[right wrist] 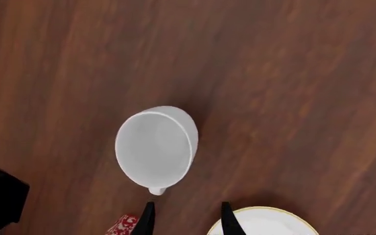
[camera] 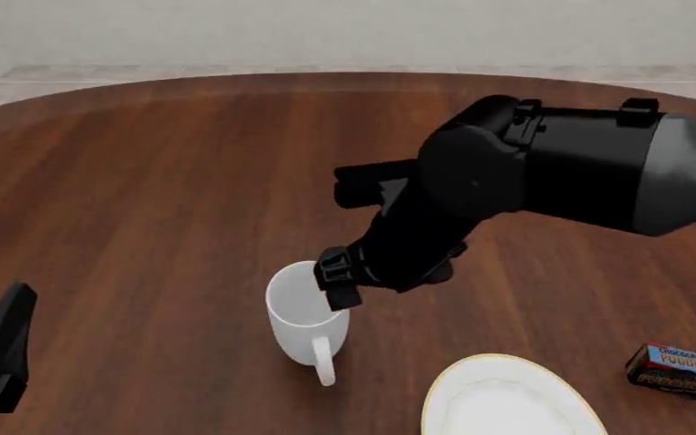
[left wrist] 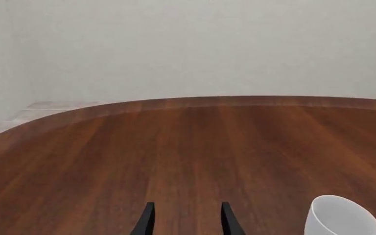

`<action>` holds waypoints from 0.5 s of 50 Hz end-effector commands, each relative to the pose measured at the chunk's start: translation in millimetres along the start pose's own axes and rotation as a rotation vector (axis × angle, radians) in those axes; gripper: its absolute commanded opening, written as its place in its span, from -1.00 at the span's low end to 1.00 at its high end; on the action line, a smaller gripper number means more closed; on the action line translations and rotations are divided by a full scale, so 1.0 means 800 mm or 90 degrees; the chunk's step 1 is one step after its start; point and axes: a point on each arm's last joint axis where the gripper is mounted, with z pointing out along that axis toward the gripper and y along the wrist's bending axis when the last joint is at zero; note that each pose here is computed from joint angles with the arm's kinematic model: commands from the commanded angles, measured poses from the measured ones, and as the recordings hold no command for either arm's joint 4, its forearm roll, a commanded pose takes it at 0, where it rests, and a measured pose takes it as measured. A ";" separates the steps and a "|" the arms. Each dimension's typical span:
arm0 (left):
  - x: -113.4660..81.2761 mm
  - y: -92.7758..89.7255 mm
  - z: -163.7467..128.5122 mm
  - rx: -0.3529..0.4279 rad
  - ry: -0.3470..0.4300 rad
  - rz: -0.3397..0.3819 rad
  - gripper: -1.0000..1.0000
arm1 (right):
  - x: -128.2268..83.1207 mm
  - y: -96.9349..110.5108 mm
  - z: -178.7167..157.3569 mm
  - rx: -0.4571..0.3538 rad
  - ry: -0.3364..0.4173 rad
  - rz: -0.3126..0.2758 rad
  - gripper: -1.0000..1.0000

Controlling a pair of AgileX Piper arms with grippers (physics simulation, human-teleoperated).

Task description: Put the white mug on the plate.

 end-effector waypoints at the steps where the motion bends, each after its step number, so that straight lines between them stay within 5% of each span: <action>1: 0.002 0.000 0.000 0.000 0.000 0.000 1.00 | 0.016 0.016 0.016 -0.001 0.026 -0.009 1.00; 25: 0.002 0.000 0.000 0.000 0.000 0.000 1.00 | 0.015 0.027 0.038 -0.001 0.035 -0.020 1.00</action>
